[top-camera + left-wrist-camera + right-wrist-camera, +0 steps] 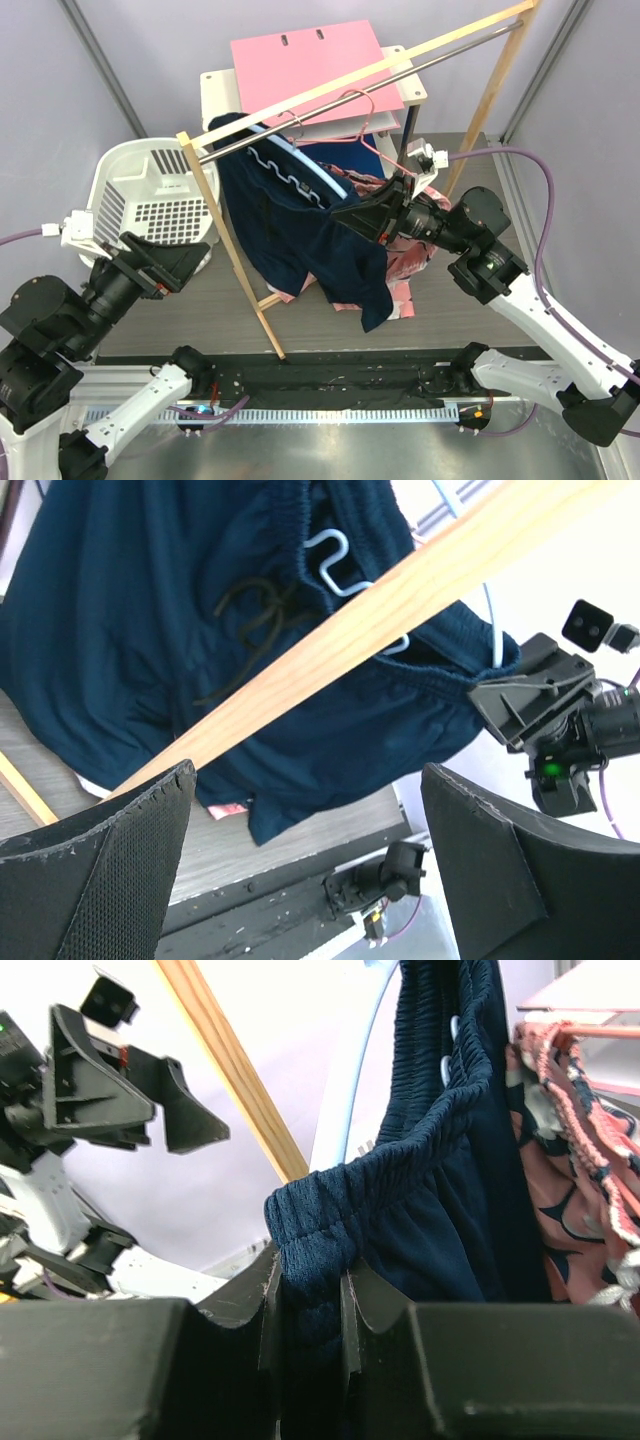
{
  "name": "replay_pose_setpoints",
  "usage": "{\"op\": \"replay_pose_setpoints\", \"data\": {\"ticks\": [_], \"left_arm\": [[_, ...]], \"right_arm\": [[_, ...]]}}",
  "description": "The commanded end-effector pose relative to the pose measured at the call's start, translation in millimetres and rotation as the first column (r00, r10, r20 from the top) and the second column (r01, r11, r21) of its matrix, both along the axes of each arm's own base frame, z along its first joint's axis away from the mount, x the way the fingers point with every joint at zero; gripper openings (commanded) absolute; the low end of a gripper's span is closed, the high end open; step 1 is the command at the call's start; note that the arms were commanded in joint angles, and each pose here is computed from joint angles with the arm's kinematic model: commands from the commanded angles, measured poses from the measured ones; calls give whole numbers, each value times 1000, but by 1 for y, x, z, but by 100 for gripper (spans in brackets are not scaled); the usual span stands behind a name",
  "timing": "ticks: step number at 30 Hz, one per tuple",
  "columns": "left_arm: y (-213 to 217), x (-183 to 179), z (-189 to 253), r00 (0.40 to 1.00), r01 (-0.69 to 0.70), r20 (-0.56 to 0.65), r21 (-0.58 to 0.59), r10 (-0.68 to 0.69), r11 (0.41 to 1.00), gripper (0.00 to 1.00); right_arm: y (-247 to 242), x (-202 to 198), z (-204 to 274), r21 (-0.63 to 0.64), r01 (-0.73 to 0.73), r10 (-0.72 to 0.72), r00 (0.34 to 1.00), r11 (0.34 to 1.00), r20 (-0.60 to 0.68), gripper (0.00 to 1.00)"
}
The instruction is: Remove the shorts from the hanger
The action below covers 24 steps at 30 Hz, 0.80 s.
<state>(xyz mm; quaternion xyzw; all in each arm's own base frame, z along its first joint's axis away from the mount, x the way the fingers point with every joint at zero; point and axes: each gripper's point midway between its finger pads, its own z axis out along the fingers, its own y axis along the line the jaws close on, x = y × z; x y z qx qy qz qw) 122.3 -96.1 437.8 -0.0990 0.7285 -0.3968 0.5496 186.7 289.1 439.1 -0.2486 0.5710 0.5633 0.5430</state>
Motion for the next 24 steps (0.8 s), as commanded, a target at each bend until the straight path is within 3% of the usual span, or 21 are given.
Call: {"op": "replay_pose_setpoints", "data": {"ticks": [1,9,24], "left_arm": [[10,5,15,997,-69,40,-68,72,995,93],[25,4,23,988,-144,35,-155,151,977,92],[16,6,13,991,-132,-21,-290,132,948,91]], "right_arm": [[-18,-26,89,248,-57,1,975,967,221,1],[-22,-40,96,246,-90,30,971,965,238,1],[-33,-64,96,295,-164,84,960,941,267,1]]}}
